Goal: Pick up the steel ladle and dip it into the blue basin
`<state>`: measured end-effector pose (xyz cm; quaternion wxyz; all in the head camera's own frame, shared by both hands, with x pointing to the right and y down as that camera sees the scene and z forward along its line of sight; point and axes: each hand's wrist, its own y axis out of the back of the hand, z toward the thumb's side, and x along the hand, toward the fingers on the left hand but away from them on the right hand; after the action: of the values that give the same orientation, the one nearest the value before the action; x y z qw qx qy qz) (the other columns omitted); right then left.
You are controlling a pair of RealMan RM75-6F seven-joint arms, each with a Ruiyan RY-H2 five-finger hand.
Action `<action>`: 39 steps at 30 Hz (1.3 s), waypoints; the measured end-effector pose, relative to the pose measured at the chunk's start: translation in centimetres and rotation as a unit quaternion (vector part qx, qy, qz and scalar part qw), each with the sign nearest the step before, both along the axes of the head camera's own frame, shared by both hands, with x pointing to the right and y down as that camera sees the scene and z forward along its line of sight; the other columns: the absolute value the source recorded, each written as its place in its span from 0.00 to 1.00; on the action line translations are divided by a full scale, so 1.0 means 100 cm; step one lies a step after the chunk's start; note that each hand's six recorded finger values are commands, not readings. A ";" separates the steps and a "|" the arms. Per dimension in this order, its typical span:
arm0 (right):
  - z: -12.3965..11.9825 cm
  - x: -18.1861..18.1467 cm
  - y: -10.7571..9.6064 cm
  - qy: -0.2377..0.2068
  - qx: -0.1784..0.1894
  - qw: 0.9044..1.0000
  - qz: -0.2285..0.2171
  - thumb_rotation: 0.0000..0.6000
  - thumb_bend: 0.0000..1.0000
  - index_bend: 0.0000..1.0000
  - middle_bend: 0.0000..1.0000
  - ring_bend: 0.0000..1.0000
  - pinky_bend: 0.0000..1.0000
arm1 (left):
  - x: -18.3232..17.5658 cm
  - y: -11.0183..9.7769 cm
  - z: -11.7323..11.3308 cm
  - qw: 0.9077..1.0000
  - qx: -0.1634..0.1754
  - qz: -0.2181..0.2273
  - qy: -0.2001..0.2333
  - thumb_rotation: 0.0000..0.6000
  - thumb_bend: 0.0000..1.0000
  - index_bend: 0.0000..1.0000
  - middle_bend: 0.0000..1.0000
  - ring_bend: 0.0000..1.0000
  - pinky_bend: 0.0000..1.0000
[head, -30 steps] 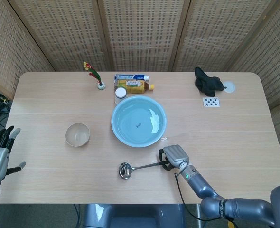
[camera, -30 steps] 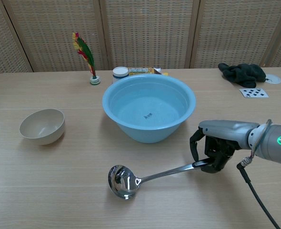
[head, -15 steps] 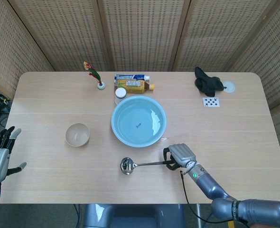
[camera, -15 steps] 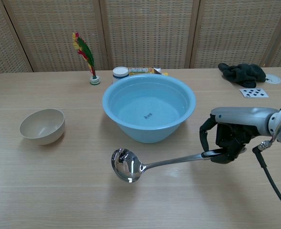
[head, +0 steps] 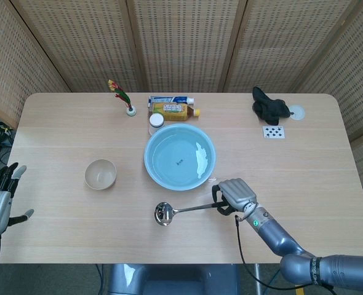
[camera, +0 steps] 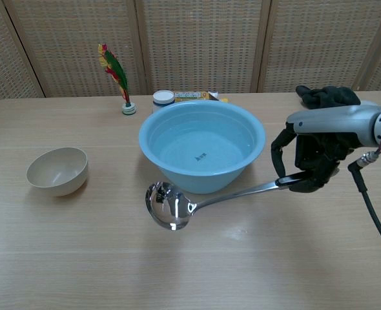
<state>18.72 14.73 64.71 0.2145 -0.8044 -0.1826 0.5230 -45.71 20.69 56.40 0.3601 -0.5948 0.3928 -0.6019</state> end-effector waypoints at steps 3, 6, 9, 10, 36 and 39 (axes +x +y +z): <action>-0.010 -0.005 -0.010 0.000 0.011 1.000 0.002 1.00 0.77 0.78 1.00 1.00 1.00 | -0.001 -0.001 0.000 1.000 0.001 -0.002 0.000 1.00 0.00 0.00 0.00 0.00 0.00; -0.021 -0.011 -0.021 -0.002 0.020 1.000 0.004 1.00 0.77 0.78 1.00 1.00 1.00 | -0.002 -0.002 -0.001 1.000 0.003 -0.005 0.000 1.00 0.00 0.00 0.00 0.00 0.00; -0.030 -0.018 -0.032 -0.002 0.031 1.000 0.003 1.00 0.77 0.78 1.00 1.00 1.00 | -0.004 -0.003 -0.002 1.000 0.004 -0.009 0.000 1.00 0.00 0.00 0.00 0.00 0.00; -0.031 -0.020 -0.035 -0.001 0.034 0.999 0.003 1.00 0.77 0.78 1.00 1.00 1.00 | -0.004 -0.003 -0.001 1.000 0.004 -0.011 -0.001 1.00 0.00 0.00 0.00 0.00 0.00; 0.021 -0.069 -0.131 0.179 0.141 0.974 0.000 1.00 0.78 0.79 1.00 1.00 1.00 | -0.023 -0.011 0.009 0.999 -0.019 -0.044 -0.006 1.00 0.00 0.00 0.00 0.00 0.00; 0.026 -0.069 -0.135 0.204 0.169 0.964 -0.022 1.00 0.78 0.79 1.00 1.00 1.00 | -0.024 -0.012 0.011 0.999 -0.022 -0.044 -0.006 1.00 0.00 0.00 0.00 0.00 0.00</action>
<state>11.80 1.20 67.35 0.3910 -0.6365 -0.2031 0.6330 -48.12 19.53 57.46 0.3227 -0.5814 0.4031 -0.6287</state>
